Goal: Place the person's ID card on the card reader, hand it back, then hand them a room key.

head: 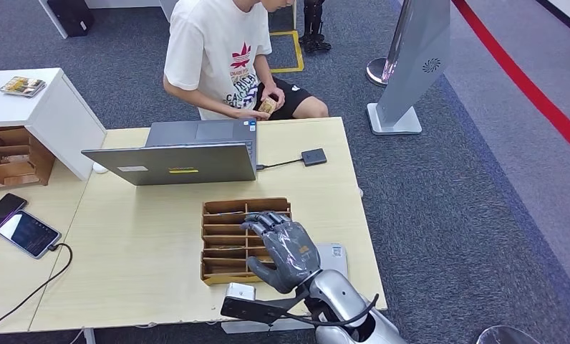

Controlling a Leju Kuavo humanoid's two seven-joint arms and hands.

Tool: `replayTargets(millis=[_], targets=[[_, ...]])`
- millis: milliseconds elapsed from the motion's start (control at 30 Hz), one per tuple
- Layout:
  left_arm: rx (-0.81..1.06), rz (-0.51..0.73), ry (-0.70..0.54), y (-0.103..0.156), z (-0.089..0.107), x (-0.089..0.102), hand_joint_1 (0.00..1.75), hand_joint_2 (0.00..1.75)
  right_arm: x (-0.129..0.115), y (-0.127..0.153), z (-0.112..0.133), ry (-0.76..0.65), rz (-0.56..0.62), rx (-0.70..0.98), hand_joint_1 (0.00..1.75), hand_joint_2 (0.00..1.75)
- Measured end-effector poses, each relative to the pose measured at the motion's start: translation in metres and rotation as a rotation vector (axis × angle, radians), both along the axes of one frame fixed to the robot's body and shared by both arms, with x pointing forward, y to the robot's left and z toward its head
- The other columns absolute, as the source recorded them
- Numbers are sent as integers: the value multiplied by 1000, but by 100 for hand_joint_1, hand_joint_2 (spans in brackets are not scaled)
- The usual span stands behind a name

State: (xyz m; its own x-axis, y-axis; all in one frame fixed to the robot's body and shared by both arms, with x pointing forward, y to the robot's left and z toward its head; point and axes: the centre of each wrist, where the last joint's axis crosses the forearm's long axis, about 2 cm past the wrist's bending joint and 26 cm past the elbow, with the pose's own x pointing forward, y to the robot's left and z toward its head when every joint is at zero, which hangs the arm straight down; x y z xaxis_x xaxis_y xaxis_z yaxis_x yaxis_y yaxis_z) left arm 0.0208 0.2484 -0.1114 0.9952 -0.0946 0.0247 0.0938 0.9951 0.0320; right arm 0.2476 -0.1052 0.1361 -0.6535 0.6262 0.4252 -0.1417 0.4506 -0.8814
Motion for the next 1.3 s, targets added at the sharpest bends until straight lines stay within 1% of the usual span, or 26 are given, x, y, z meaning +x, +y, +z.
replayTargets(millis=[167, 267, 333, 567, 833, 1000, 1167, 1300], targets=[[0, 5, 1, 0, 0, 0, 0, 175, -2, 1, 0, 23, 18, 6, 80, 175], [0, 6, 2, 1, 0, 0, 0, 175, -3, 2, 0, 26, 25, 8, 96, 175], [1, 7, 2, 1, 0, 0, 0, 175, -3, 2, 0, 27, 27, 7, 100, 175], [0, 7, 2, 1, 0, 0, 0, 175, -4, 2, -1, 32, 30, 5, 90, 175], [0, 7, 2, 1, 0, 0, 0, 175, -5, 3, -2, 36, 36, 0, 73, 175], [0, 7, 2, 1, 0, 0, 0, 175, -5, 3, -2, 36, 37, -1, 75, 175], [0, 10, 2, 1, 0, 0, 0, 175, -6, 3, -2, 39, 41, -5, 80, 175], [0, 13, 3, 1, 0, 0, 0, 175, -7, 4, -4, 46, 46, -11, 77, 175]])
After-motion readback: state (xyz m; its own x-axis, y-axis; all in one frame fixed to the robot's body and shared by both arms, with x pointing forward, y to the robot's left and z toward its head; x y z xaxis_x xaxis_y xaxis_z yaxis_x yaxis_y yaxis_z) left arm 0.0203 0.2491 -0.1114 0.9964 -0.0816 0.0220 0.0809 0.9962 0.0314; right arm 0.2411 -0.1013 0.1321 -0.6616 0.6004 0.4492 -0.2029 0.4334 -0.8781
